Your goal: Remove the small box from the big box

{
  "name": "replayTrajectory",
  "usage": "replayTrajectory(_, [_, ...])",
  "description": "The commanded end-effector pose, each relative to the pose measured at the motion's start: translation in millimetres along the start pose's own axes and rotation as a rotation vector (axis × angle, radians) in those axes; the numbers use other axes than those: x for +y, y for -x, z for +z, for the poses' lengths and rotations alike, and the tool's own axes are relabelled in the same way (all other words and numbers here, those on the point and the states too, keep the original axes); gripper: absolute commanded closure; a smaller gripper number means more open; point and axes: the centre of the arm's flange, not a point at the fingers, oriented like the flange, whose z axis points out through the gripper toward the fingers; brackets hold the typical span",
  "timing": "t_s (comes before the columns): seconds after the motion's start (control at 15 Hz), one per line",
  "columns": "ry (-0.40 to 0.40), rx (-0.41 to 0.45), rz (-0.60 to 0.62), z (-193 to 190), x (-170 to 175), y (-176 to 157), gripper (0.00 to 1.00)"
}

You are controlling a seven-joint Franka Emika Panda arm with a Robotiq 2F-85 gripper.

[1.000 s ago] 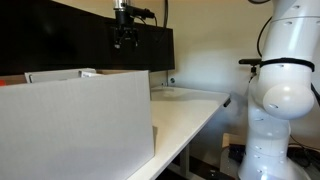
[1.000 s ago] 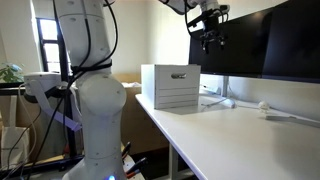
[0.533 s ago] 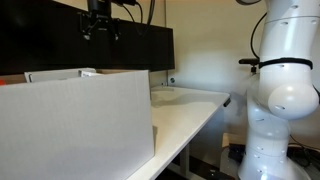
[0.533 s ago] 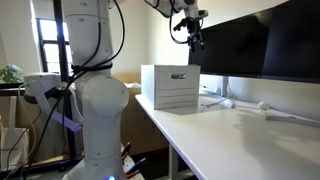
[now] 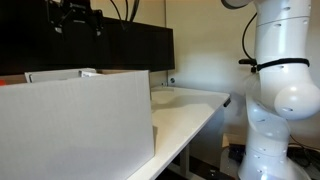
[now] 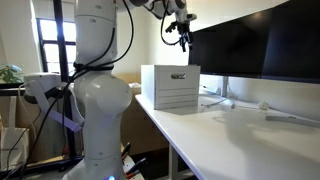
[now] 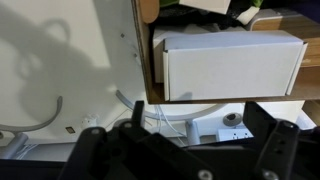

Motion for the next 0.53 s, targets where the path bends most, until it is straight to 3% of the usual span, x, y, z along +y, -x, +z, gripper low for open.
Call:
replayTrajectory(0.0, [0.042, 0.017, 0.037, 1.9, -40.0, 10.6, 0.0])
replayTrajectory(0.2, [0.07, 0.064, 0.102, 19.0, -72.2, 28.2, 0.0])
replayTrajectory(0.47, [0.084, 0.039, 0.259, 43.2, -117.1, 58.2, 0.0])
